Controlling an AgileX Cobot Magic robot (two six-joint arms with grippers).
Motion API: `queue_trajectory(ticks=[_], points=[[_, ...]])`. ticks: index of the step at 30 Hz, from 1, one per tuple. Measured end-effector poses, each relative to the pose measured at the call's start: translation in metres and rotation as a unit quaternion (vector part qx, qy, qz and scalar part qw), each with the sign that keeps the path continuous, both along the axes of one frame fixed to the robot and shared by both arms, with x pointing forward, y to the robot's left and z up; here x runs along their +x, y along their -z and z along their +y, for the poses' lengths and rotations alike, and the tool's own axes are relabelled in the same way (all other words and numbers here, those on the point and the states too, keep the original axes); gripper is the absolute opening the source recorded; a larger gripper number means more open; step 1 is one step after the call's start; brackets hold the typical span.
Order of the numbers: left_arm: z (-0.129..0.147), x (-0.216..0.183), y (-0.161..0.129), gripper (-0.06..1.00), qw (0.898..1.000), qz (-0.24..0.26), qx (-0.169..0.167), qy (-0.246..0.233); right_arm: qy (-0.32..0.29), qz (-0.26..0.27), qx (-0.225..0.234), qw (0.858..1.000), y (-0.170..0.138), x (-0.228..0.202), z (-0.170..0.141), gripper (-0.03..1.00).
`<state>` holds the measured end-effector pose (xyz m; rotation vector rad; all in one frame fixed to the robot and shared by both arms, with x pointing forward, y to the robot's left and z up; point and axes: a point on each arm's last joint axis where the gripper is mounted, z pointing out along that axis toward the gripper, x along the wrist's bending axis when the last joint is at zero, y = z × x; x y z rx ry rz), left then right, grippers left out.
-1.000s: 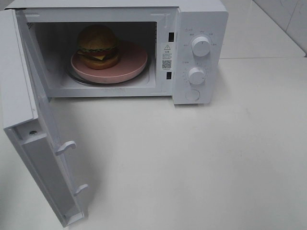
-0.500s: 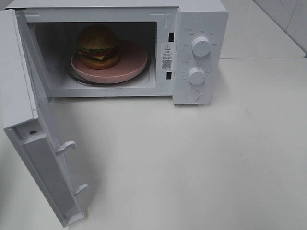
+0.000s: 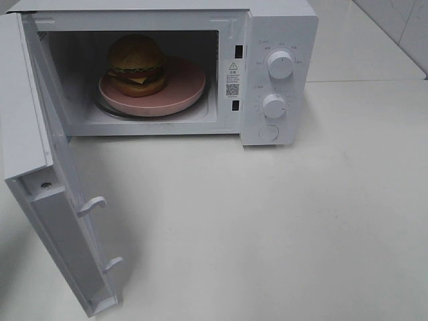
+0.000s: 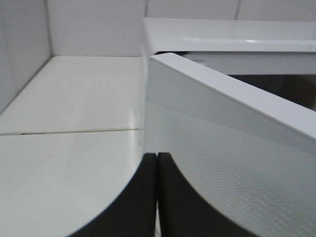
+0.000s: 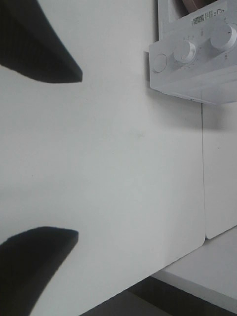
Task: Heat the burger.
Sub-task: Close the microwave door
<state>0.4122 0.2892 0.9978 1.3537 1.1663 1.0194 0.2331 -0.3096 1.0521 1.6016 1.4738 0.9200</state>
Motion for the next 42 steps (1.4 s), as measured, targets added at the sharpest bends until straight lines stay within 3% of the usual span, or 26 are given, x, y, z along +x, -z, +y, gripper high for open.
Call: queue_trajectory(ticks=[1, 4, 15, 27, 34, 42], points=[[-0.005, 0.004, 0.004, 0.00, 0.999, 0.002, 0.005, 0.031, 0.000, 0.000, 0.000, 1.000, 0.000, 0.000, 0.000, 0.76], [-0.011, 0.009, 0.013, 0.00, 0.998, 0.017, 0.000, 0.066, 0.000, 0.000, 0.000, 1.000, 0.000, 0.000, 0.000, 0.76], [-0.033, 0.029, 0.041, 0.00, 0.986, 0.069, -0.003, 0.151, 0.000, 0.000, 0.000, 1.000, 0.000, 0.000, 0.000, 0.76], [-0.056, 0.035, 0.050, 0.00, 0.983, 0.072, -0.004, 0.167, 0.000, 0.000, 0.000, 1.000, 0.000, 0.000, 0.000, 0.76], [-0.073, 0.052, 0.038, 0.00, 0.986, 0.044, -0.007, 0.160, 0.000, 0.000, 0.000, 1.000, 0.000, 0.000, 0.000, 0.76], [-0.093, 0.069, 0.036, 0.00, 0.985, 0.055, -0.015, 0.165, 0.000, 0.000, 0.000, 1.000, 0.000, 0.000, 0.000, 0.76]])
